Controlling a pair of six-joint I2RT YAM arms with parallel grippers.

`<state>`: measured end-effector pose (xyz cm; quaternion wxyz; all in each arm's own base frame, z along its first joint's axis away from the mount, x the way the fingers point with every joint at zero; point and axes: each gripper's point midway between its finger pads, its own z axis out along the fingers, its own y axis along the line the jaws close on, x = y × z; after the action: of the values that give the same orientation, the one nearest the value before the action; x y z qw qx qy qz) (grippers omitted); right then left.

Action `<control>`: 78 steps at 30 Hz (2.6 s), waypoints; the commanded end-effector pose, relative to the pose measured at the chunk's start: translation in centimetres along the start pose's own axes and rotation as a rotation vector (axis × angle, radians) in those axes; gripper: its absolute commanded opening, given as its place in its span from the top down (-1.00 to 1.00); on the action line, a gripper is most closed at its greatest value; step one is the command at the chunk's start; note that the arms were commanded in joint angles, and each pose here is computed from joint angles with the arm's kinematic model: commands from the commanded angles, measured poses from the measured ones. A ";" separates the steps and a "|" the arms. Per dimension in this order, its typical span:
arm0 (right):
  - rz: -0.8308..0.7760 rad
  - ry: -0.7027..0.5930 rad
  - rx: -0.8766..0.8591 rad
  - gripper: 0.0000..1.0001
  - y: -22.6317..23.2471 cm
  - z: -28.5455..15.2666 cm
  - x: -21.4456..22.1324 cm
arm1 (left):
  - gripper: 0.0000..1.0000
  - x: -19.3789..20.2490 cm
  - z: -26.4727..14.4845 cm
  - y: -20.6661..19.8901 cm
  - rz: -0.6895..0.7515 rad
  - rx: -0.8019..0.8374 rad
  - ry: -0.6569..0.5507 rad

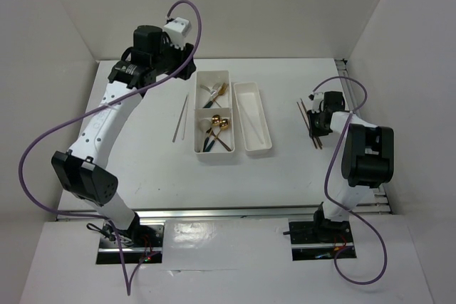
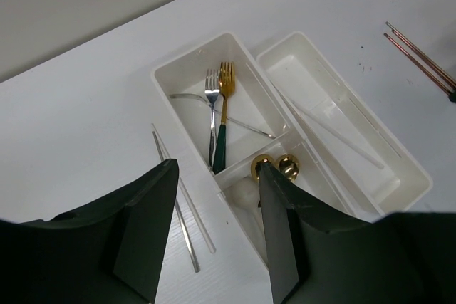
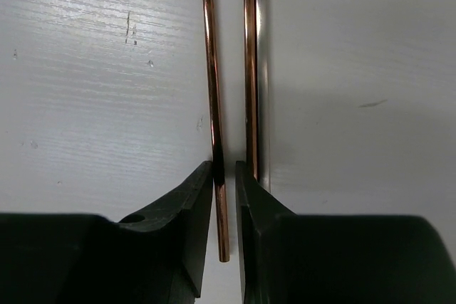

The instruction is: Sort the eating utensils into containers

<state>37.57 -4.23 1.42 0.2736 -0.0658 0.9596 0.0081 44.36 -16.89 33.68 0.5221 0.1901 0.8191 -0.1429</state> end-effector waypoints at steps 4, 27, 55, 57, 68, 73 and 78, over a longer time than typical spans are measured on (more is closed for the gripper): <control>-0.017 0.174 -0.001 0.56 0.7 1.5 5.7 | -0.24 -2.4 -0.4 0.1 0.000 0.004 -0.062; 0.005 -0.203 -0.035 1.00 0.9 -5.9 -7.8 | -0.22 -1.7 -1.9 0.2 -0.016 -0.026 -0.088; 0.070 -0.076 -0.474 0.81 23.6 -4.1 -11.0 | -1.00 2.2 -6.3 6.3 -0.107 -0.325 -0.057; 0.072 -0.053 -0.480 0.40 23.7 -3.6 -10.3 | -1.00 2.7 -6.0 6.5 -0.109 -0.335 -0.033; -0.052 -0.315 -0.471 -0.08 23.2 -10.6 -16.4 | -0.74 16.3 -1.0 4.9 -0.055 -0.131 0.332; -0.166 -0.473 -0.359 -0.03 20.8 -14.0 -18.3 | -0.20 22.0 1.2 4.7 -0.049 -0.078 0.478; -0.155 -0.543 -0.258 -0.03 15.9 -16.4 -18.5 | 0.07 26.2 3.2 5.9 -0.037 -0.106 0.584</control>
<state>41.92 16.42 23.36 0.4747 -0.1748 0.8449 0.1739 38.47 -8.98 8.59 0.2571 0.1657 0.9503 -0.0575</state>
